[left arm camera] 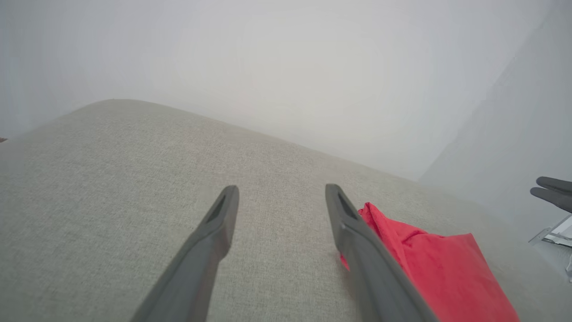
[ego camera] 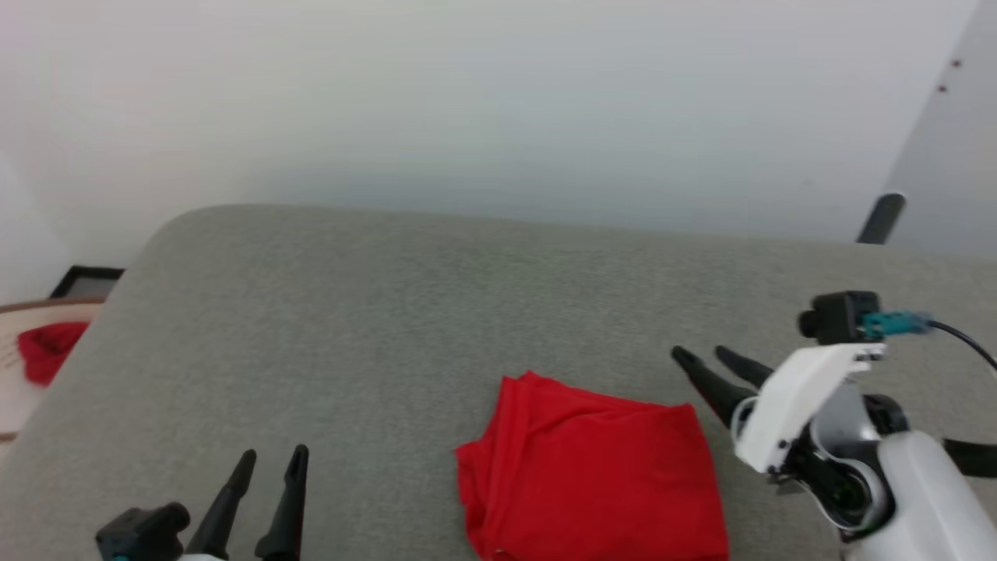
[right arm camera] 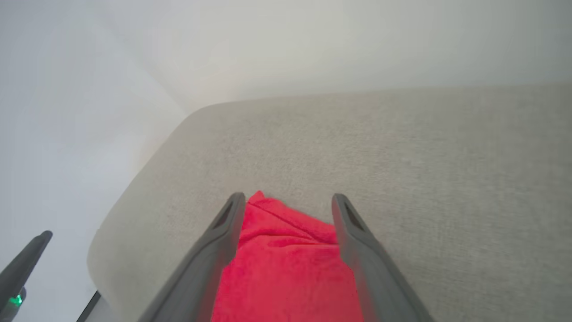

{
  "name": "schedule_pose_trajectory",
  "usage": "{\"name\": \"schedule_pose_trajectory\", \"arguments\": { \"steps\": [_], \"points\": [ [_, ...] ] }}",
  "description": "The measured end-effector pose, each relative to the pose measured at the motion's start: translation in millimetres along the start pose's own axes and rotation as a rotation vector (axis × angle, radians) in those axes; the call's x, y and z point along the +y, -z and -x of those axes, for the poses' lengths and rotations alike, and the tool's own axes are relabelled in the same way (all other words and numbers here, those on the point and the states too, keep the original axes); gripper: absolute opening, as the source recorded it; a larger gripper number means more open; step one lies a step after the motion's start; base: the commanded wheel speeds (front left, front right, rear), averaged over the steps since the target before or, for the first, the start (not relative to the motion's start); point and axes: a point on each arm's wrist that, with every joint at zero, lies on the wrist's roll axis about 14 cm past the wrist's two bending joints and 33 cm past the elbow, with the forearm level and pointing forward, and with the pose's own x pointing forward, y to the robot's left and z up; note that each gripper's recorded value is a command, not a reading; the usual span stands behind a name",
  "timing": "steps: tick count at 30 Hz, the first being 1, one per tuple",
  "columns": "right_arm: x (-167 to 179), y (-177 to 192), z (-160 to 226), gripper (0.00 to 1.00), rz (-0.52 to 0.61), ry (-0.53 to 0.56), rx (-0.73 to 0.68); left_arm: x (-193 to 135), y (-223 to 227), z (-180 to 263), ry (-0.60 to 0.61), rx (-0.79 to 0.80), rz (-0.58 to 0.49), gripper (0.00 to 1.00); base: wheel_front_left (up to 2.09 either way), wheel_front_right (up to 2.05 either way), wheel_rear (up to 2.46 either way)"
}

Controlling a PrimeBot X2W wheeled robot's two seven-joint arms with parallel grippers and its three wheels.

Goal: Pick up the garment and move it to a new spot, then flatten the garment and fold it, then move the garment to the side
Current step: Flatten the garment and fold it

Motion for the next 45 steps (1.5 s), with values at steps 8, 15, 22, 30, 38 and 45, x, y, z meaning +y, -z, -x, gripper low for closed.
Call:
{"name": "schedule_pose_trajectory", "arguments": {
  "steps": [8, 15, 22, 30, 38, 45],
  "points": [
    [-47, -18, 56, 1.0, 0.028, 0.129, -0.184, -17, 2, -14, 0.06, 0.007, -0.022, 1.0, 0.0, 0.0, 0.0],
    [-74, -16, 100, 1.0, 0.058, 0.22, -0.29, -24, 1, -21, 0.087, 0.0, -0.041, 1.0, 0.0, 0.0, 0.0],
    [-93, -10, 135, 1.0, 0.051, 0.301, -0.377, -21, -8, -20, 0.082, -0.033, -0.065, 1.0, 0.0, 0.0, 0.0],
    [-103, 2, 152, 1.0, 0.032, 0.355, -0.405, -1, -17, -9, 0.027, -0.069, -0.093, 1.0, 0.0, 0.0, 0.0],
    [-107, 5, 160, 1.0, 0.026, 0.382, -0.423, 12, -21, -1, -0.009, -0.086, -0.096, 1.0, 0.0, 0.0, 0.0],
    [-107, -8, 169, 1.0, 0.126, 0.407, -0.475, 15, -22, 1, -0.021, -0.096, -0.097, 1.0, 0.0, 0.0, 0.0]
  ]
}}
